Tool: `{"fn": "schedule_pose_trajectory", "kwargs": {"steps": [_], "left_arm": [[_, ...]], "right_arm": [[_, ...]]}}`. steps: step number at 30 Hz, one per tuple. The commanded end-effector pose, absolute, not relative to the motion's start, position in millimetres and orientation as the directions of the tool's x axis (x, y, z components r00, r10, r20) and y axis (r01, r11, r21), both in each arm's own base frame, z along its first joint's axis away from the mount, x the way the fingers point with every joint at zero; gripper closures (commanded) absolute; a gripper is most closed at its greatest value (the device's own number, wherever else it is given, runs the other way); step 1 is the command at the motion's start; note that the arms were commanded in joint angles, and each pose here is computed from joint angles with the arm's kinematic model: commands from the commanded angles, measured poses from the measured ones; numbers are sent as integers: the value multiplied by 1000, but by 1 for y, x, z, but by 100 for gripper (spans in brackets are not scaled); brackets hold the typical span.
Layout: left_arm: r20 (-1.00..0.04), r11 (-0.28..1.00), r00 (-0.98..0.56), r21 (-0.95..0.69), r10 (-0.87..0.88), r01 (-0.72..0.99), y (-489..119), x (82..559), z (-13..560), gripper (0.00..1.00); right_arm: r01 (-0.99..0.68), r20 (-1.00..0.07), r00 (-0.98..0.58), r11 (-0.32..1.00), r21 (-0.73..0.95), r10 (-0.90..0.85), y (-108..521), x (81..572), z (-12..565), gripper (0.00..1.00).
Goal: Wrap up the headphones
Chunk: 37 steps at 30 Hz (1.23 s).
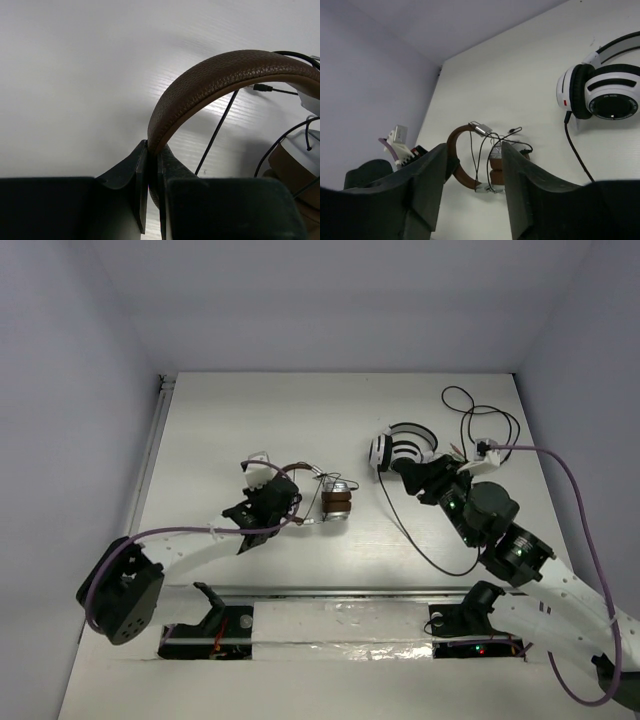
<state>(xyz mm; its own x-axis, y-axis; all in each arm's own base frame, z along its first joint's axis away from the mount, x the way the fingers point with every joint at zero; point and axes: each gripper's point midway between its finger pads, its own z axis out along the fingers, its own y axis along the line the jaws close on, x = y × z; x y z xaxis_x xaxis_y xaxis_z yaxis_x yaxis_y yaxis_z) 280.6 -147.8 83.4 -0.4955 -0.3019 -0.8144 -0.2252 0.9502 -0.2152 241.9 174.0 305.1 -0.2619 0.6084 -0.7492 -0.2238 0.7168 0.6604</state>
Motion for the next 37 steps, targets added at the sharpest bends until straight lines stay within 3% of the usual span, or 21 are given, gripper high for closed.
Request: {"fn": "schedule_pose_trajectory", "kwargs": {"steps": [1,4,11,15,16,18,20,21,30,33,37], "left_arm": [[-821,935,-448,-300,-355,-191,-160,307,94,100],[-821,937,-453,-285,-348,-202,-157,317,86,93],[-814,934,-461,-279,-353,-223,-150,329,77,64],[-828,924,-413,-319,-380,-211,-146,327,107,43],[-829,923,-409,-320,-382,-212,-144,325,112,39],[-838,908,-351,-376,-419,-186,-142,323,146,32],[-838,890,-299,-430,-456,-152,-138,316,180,30],[-835,881,-284,-456,-472,-123,-139,313,194,28],[-759,729,-120,-649,-640,218,-134,254,338,15],[-766,719,-87,-631,-637,291,-133,242,362,15],[-784,752,-120,-619,-609,227,-133,251,347,11]], "right_arm": [[-202,-771,-288,751,629,568,172,241,288,45],[-197,-772,-290,755,626,565,170,241,285,38],[-185,-779,-286,766,616,558,166,239,287,23],[-162,-785,-239,774,612,571,152,238,303,15],[-164,-784,-225,771,616,579,148,236,311,7],[-151,-787,-197,775,614,585,138,233,320,6],[-142,-785,-170,773,618,596,128,229,332,6],[-131,-782,-149,772,622,605,121,228,336,1],[-176,-753,-9,740,649,658,75,196,384,0],[-185,-744,3,732,656,668,71,192,386,0],[-208,-754,-32,733,647,656,83,195,379,0]]}}
